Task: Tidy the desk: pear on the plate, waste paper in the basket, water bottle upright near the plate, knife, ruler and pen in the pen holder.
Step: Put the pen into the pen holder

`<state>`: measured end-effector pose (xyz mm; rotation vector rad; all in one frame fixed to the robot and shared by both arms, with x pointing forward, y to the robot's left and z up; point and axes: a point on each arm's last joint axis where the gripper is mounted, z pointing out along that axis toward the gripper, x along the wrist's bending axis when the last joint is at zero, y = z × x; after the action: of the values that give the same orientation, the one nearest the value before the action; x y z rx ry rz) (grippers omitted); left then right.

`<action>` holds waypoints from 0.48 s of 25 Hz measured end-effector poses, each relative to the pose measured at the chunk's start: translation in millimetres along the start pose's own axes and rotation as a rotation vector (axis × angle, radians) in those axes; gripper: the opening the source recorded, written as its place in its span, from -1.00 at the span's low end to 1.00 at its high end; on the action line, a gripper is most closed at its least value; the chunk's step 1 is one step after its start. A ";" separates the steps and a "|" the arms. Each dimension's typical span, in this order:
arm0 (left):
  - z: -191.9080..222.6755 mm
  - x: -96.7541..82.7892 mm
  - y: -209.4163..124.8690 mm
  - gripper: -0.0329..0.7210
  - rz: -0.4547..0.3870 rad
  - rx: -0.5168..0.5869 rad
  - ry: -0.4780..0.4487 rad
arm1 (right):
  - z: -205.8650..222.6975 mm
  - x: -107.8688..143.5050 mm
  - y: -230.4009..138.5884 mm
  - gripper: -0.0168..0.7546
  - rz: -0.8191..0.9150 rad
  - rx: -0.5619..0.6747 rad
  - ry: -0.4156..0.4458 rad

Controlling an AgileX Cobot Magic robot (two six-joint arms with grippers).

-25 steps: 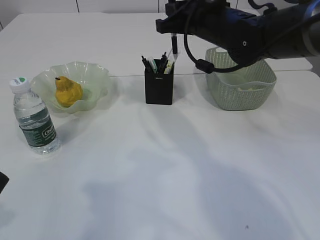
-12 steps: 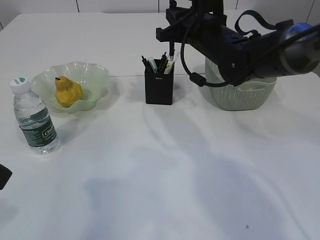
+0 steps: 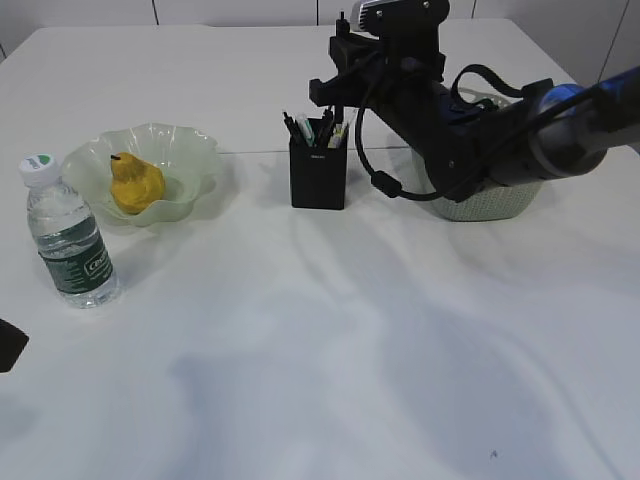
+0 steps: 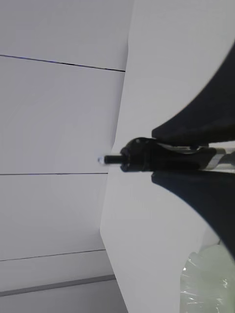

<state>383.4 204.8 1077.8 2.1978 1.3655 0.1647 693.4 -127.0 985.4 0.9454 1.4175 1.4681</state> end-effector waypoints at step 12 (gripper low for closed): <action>0.0 0.0 2.8 -0.28 0.000 -0.031 0.000 | 3.0 1.3 -30.7 -0.67 0.001 0.000 -0.001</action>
<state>385.6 203.9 1079.3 2.1724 1.3543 0.1850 698.2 -125.2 954.9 0.9466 1.4162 1.4682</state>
